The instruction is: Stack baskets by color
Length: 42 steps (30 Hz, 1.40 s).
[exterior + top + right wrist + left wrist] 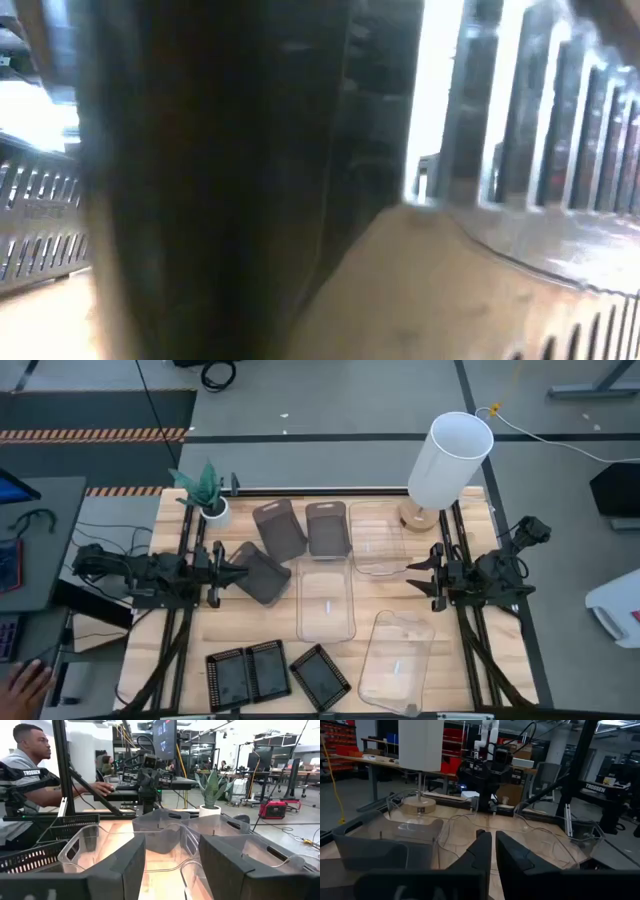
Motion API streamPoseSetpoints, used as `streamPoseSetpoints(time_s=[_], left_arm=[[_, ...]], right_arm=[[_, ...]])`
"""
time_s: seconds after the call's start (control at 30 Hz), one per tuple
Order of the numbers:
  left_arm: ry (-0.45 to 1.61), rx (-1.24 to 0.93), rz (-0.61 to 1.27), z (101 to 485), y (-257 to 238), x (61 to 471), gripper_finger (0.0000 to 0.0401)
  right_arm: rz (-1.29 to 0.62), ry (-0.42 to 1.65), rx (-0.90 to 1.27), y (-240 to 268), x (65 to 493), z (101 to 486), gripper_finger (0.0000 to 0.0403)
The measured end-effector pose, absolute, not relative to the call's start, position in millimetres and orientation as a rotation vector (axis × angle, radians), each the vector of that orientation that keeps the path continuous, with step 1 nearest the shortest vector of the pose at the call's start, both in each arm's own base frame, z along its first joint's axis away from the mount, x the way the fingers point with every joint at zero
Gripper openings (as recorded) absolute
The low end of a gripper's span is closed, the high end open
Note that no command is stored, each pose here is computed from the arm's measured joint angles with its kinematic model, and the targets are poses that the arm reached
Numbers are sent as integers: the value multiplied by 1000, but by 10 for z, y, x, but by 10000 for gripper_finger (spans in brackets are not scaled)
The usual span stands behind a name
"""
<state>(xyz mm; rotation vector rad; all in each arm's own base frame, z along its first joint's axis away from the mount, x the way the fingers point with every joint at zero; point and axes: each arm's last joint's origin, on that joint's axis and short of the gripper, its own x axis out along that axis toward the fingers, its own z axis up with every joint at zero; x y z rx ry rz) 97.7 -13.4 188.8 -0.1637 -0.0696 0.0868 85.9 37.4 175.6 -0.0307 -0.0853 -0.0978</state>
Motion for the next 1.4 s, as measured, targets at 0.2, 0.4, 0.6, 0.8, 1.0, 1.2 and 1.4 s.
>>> streamPoseSetpoints(time_s=[0.2,0.4,0.6,0.8,1.0,1.2,1.4], left_arm=[[-70,-164,87,1890,-134,977,35],[-70,-164,87,1889,-134,977,28],[-69,-163,87,1888,-134,977,34],[-70,-164,87,1890,-133,977,32],[-70,-164,87,1890,-134,977,25],[-70,-164,87,1888,-134,977,32],[-70,-164,87,1889,-134,977,32]], right_arm=[[-98,-85,-30,374,860,1756,190],[-98,-85,-31,374,859,1757,190],[-98,-85,-30,373,859,1757,190],[-98,-85,-31,374,860,1756,190],[-98,-85,-31,374,859,1757,190],[-98,-85,-31,374,859,1756,190],[-98,-85,-31,374,859,1756,190]])
